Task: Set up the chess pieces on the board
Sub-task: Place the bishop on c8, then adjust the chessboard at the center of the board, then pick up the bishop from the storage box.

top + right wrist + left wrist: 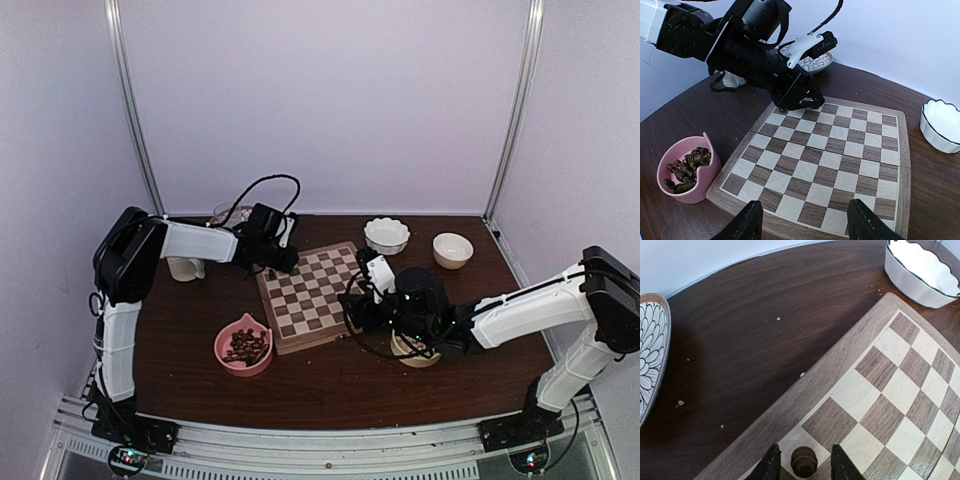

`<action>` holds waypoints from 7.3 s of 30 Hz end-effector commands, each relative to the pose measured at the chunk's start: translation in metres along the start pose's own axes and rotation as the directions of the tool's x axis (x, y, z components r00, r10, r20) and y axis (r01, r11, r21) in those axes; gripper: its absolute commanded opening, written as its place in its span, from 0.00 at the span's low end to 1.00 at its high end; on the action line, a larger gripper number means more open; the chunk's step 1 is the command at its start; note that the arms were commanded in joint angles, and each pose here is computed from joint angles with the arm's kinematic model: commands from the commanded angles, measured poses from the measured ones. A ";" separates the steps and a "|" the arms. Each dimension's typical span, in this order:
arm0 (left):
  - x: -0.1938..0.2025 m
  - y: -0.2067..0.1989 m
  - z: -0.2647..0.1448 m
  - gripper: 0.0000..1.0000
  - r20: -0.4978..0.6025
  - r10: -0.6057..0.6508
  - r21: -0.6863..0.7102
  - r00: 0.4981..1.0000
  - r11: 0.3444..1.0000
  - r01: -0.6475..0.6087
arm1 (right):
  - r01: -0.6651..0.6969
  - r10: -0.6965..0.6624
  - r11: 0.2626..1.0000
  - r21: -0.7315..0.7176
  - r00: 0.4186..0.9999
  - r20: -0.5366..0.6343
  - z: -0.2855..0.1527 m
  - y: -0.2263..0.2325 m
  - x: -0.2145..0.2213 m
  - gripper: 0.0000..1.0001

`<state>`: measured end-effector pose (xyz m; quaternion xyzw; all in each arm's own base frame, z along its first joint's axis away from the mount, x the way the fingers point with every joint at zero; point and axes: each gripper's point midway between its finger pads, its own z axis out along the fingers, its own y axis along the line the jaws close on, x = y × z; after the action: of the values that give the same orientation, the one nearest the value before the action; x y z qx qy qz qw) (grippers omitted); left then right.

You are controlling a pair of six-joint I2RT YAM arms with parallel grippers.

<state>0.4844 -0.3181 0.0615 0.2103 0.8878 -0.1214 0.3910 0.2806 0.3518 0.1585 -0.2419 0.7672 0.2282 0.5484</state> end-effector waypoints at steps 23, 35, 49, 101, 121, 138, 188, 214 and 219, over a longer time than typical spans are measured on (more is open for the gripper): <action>-0.050 -0.006 -0.031 0.59 0.050 -0.107 0.103 0.993 0.990 0.101 | 0.026 -0.027 0.997 -0.068 1.000 -0.008 0.000 0.016 -0.004 0.60; -0.063 0.010 -0.050 0.30 0.036 -0.201 0.072 0.979 0.977 0.199 | 0.039 -0.040 0.996 -0.082 0.999 -0.016 0.001 0.020 -0.003 0.60; -0.043 0.061 -0.026 0.00 -0.054 -0.332 0.065 0.942 0.940 0.335 | -0.058 0.055 0.996 -0.064 0.997 -0.055 0.006 0.002 -0.012 0.60; 0.020 0.082 0.021 0.00 -0.258 -0.133 -0.004 0.957 0.991 0.136 | -0.084 0.296 0.909 0.408 0.820 -0.491 0.065 -0.168 0.091 0.00; 0.063 0.050 -0.002 0.00 -0.338 -0.116 0.074 0.934 0.986 0.149 | -0.149 0.306 0.940 0.308 0.766 -0.565 0.072 -0.148 0.105 0.00; 0.073 -0.004 -0.019 0.00 -0.342 -0.073 0.164 0.937 0.977 0.136 | -0.175 0.334 0.929 0.327 0.780 -0.530 0.066 -0.155 0.098 0.00; 0.134 -0.058 -0.259 0.48 0.084 0.087 0.285 0.993 0.953 -0.107 | -0.135 0.158 0.987 0.090 0.922 -0.353 0.049 -0.058 0.030 0.11; 0.198 -0.058 -0.229 0.42 -0.167 0.198 0.193 0.966 0.967 -0.165 | -0.065 0.103 0.989 0.133 0.948 -0.301 0.036 -0.066 0.012 0.16; 0.202 -0.059 -0.227 0.39 -0.182 0.207 0.185 0.961 0.967 -0.174 | -0.062 0.101 0.989 0.136 0.948 -0.303 0.036 -0.067 0.013 0.16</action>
<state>0.1798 -0.2233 0.0551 0.3441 0.8871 -0.1434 0.2721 0.3424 0.3254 0.1189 -0.2131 0.8707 0.1690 0.4099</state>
